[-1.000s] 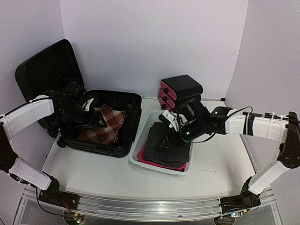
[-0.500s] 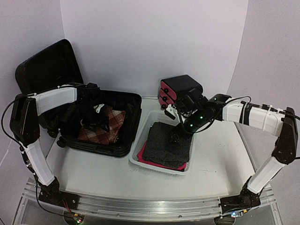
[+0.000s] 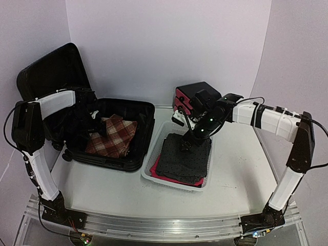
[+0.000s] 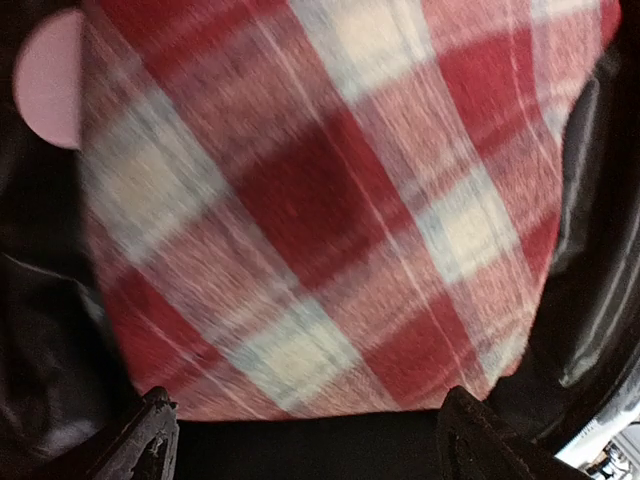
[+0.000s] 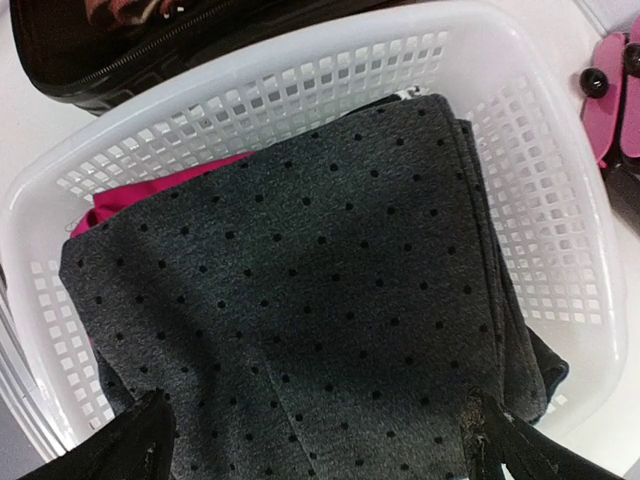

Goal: Open, take out, and arrange the luggage

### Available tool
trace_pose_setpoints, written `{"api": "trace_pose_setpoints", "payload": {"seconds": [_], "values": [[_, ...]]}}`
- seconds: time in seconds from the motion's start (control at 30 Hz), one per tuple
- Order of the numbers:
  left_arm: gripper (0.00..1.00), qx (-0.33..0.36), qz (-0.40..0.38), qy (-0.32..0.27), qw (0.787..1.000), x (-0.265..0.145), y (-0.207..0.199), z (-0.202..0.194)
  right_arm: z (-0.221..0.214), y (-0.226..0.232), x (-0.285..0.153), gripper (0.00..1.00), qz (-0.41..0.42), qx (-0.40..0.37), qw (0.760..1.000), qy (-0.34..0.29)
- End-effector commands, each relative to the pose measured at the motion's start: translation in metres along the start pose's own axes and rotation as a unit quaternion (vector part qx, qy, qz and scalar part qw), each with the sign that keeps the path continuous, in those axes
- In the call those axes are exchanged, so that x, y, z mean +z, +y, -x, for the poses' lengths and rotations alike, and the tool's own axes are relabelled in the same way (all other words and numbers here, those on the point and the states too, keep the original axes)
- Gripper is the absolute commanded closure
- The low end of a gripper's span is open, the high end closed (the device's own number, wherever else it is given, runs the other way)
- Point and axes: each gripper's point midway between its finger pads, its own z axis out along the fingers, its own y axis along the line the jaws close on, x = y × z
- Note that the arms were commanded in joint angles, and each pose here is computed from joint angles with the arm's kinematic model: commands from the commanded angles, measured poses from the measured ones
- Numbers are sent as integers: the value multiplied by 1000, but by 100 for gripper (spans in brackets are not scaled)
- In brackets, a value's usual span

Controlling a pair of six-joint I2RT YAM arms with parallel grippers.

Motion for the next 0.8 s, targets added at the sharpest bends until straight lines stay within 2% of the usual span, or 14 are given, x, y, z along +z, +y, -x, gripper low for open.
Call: {"api": "trace_pose_setpoints", "payload": {"seconds": [0.0,0.1,0.3,0.43,0.57,0.77], "values": [[9,42,34,9,999,-5,12,13,19,6,-7,2,17,-12,1000,-21],[8,44,63,21,997,-3,34,16,20,7,-14,2,17,-11,999,-28],[8,59,71,41,995,3,55,18,17,9,-23,2,17,-10,999,-35],[7,56,65,56,995,10,58,13,18,10,-28,2,16,-9,999,-41],[5,47,20,75,996,22,52,-3,19,13,-32,2,19,-14,999,-46],[3,40,2,80,996,34,50,-2,26,23,-32,2,26,-36,998,-51]]}}
